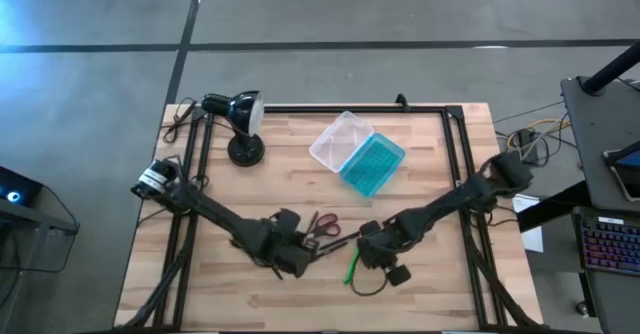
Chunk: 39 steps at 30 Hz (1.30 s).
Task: Pick & place school supplies into a supply box
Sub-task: Put the orange pencil into the supply box
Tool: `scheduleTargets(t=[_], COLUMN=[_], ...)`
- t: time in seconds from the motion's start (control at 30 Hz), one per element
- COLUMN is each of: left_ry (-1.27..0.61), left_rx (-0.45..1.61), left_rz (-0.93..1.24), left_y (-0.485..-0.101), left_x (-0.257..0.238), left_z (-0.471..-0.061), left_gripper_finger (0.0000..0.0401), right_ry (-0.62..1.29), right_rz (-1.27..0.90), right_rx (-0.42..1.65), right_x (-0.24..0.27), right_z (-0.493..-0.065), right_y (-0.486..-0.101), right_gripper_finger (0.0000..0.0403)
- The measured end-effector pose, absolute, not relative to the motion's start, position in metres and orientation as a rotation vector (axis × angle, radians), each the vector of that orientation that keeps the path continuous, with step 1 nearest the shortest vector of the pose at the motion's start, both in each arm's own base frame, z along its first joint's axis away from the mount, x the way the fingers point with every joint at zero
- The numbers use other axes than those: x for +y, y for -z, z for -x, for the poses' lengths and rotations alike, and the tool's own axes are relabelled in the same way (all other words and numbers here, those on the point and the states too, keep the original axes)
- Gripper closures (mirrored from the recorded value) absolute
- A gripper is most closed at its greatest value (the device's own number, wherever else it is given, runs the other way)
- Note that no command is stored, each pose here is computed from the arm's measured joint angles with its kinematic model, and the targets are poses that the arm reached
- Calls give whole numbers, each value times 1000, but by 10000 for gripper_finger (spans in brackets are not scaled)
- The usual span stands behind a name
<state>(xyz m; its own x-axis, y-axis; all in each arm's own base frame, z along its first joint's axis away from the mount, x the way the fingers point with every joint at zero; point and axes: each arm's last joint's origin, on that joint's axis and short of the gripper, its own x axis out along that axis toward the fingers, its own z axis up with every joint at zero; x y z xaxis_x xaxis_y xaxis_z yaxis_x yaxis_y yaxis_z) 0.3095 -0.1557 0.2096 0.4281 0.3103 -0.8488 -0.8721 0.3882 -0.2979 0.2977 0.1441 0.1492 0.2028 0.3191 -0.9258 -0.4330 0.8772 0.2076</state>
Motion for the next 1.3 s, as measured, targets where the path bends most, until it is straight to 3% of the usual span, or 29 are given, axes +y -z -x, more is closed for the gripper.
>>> scheduleTargets(t=[0.43, 0.6, 0.87, 1.1, 1.3], left_ry=[-909, -898, -916, -921, -857], left_rx=[782, 785, 782, 783, 803], left_rz=[787, 784, 790, 758, 664], left_y=[-217, -217, -212, -207, -205], left_x=[-193, -200, -201, -199, -189], left_z=[-261, -254, -250, -248, -260], left_gripper_finger=[357, 357, 357, 357, 357], right_ry=[-541, -523, -215, -198, 101], right_rz=[179, 169, 120, -97, -363], right_rx=[1363, 1249, 1114, 1077, 1129], right_x=[154, 149, 120, 105, 105], right_z=[-352, -388, -437, -430, -381], right_y=[-124, -132, -145, -191, -213], right_gripper_finger=[381, 381, 380, 380, 380])
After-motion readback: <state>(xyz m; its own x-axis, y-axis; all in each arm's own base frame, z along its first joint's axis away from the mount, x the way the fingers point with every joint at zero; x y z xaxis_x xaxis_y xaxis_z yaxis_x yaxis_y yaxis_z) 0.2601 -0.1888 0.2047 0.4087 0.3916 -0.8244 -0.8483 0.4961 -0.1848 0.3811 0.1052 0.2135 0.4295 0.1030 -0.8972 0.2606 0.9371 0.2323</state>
